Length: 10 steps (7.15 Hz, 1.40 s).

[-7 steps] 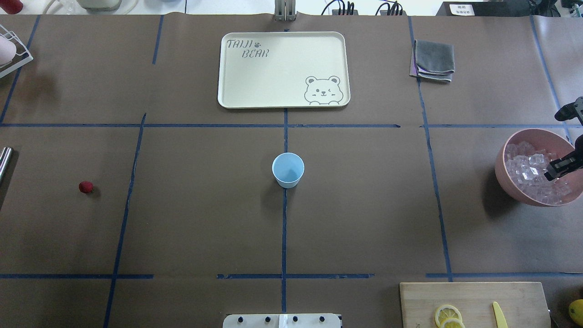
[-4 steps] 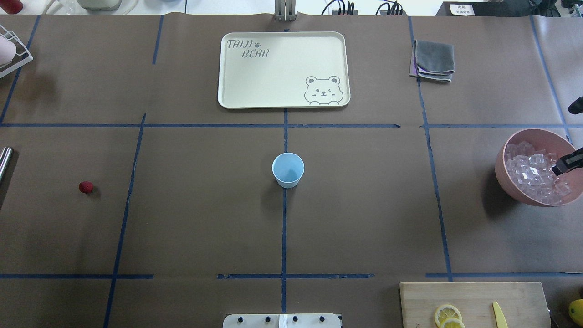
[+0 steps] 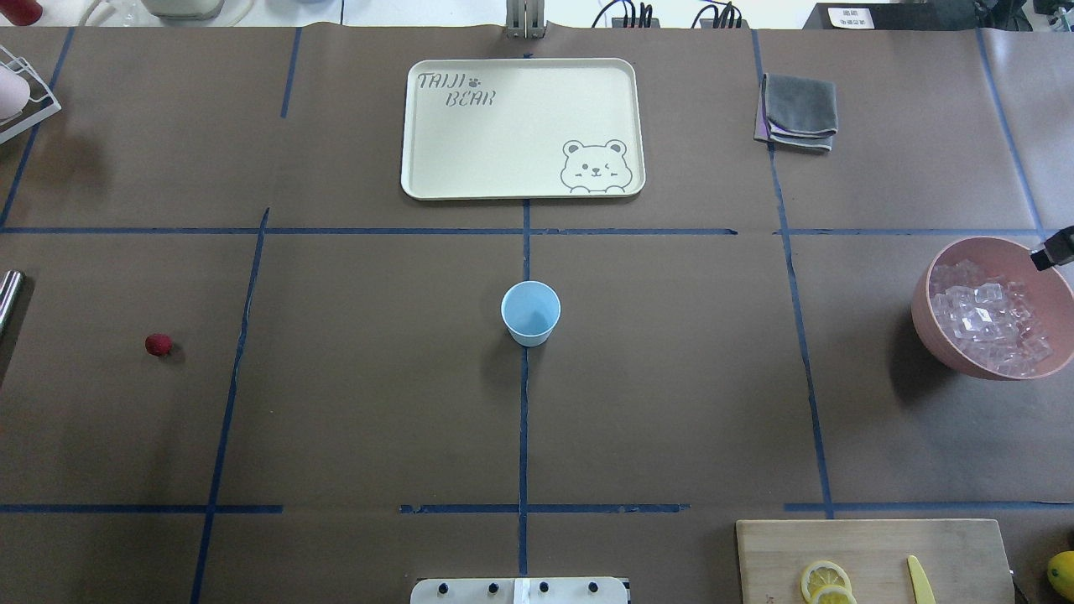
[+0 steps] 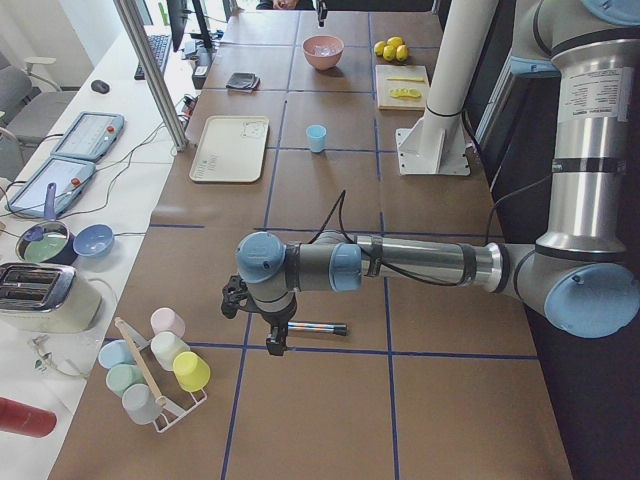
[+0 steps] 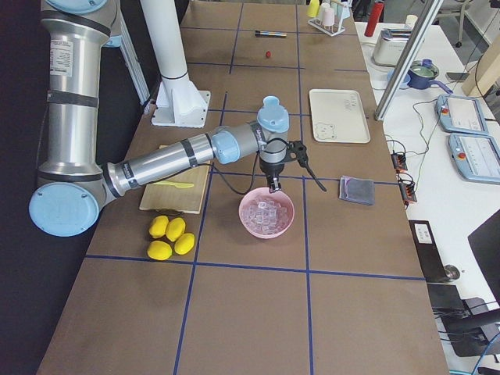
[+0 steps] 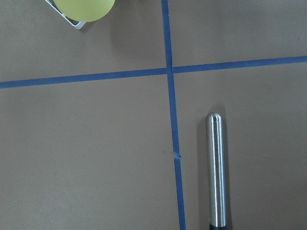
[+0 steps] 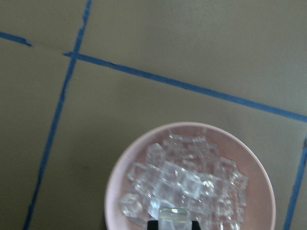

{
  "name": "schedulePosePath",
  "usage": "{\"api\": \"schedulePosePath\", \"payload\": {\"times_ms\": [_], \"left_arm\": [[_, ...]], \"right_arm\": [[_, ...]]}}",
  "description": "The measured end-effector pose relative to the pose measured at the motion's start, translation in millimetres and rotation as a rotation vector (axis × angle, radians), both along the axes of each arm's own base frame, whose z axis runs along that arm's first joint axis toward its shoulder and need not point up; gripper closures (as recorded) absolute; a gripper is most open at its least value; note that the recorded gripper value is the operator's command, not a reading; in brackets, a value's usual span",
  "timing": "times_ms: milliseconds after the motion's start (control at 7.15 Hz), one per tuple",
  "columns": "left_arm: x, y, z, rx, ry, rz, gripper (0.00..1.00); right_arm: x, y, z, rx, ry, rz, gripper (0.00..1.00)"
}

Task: Mash ice and strawberries in cup
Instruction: 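Carry the ice cube with the right gripper over the light-blue cup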

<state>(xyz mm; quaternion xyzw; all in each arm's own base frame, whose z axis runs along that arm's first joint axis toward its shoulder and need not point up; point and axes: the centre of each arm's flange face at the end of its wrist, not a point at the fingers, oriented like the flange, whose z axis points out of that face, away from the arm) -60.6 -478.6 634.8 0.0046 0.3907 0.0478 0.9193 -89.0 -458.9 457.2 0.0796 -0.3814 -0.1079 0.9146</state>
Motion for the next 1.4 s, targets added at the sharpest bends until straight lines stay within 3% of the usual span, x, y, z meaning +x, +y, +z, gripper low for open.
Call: {"api": "schedulePosePath", "payload": {"times_ms": [140,419,559,979,1398], "left_arm": [[0,0,0,0.001,0.0,0.0,0.0],[0,1,1,-0.002,0.0,0.0,0.0],[0,1,1,-0.003,0.0,0.0,0.0],[0,1,5,-0.012,0.0,-0.002,0.0],[0,1,8,-0.016,0.0,-0.001,0.0]], "right_arm": [[-21,-22,-44,-0.008,-0.028,0.013,1.0],[-119,-43,-148,-0.093,-0.098,0.055,1.0],[-179,-39,-192,-0.14,-0.111,0.079,1.0],[-358,-12,-282,-0.19,-0.068,0.159,0.99],[-443,8,-322,-0.208,-0.037,0.189,0.98]]}}
